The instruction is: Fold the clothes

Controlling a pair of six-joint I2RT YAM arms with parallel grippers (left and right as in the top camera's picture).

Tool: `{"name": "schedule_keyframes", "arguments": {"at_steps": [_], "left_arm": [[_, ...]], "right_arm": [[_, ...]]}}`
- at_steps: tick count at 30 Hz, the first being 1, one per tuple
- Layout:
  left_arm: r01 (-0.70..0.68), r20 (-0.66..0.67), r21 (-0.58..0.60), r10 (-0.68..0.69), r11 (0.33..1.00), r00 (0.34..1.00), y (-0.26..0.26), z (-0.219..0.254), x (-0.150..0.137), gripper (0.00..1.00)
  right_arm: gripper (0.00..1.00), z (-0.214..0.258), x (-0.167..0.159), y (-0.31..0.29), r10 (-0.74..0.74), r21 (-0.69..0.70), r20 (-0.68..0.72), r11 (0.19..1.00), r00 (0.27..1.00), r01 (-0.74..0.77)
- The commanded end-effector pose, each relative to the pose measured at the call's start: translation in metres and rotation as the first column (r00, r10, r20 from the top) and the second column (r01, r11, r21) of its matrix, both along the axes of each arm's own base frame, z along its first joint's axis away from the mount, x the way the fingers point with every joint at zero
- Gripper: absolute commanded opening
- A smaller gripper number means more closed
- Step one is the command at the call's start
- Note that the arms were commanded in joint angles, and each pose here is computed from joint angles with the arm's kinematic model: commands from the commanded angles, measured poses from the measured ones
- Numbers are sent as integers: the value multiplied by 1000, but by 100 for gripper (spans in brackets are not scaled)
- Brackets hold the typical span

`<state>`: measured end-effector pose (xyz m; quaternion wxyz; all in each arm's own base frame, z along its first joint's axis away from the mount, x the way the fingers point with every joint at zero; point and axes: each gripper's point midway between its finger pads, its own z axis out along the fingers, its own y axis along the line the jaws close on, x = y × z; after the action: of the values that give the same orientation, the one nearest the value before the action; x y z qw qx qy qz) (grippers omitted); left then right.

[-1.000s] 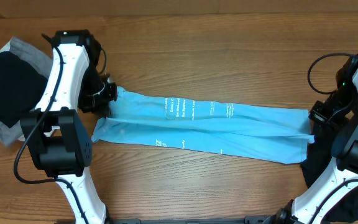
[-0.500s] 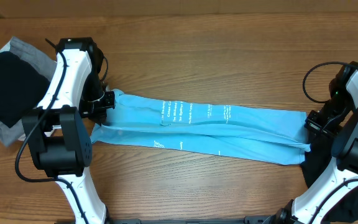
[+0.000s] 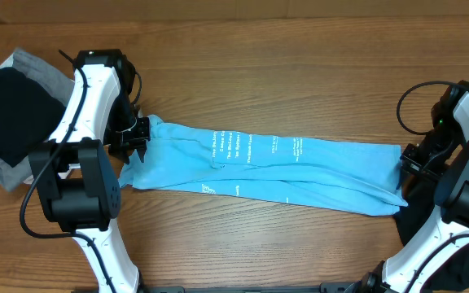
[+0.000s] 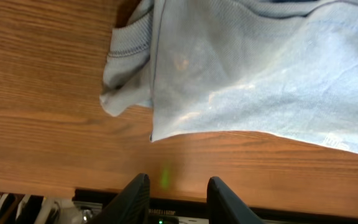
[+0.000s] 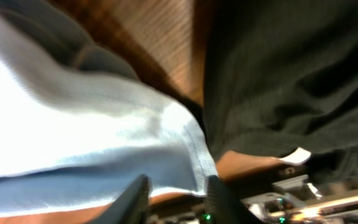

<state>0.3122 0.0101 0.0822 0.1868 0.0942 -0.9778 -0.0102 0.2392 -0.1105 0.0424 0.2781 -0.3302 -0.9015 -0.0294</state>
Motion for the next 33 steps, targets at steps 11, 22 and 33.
{"name": "schedule_keyframes", "arguments": {"at_steps": [11,22,33], "left_arm": [[0,152,-114,17,994,988,-28,2,29,33],[42,259,-137,-5,990,966,-43,-2,55,35],[143,288,-132,-100,981,952,-81,-3,57,37]], "right_arm": [[59,-12,18,-7,78,-2,140,997,987,-78],[60,-18,26,-9,83,-4,181,996,980,-84],[61,-14,40,19,82,171,298,976,951,-138]]}}
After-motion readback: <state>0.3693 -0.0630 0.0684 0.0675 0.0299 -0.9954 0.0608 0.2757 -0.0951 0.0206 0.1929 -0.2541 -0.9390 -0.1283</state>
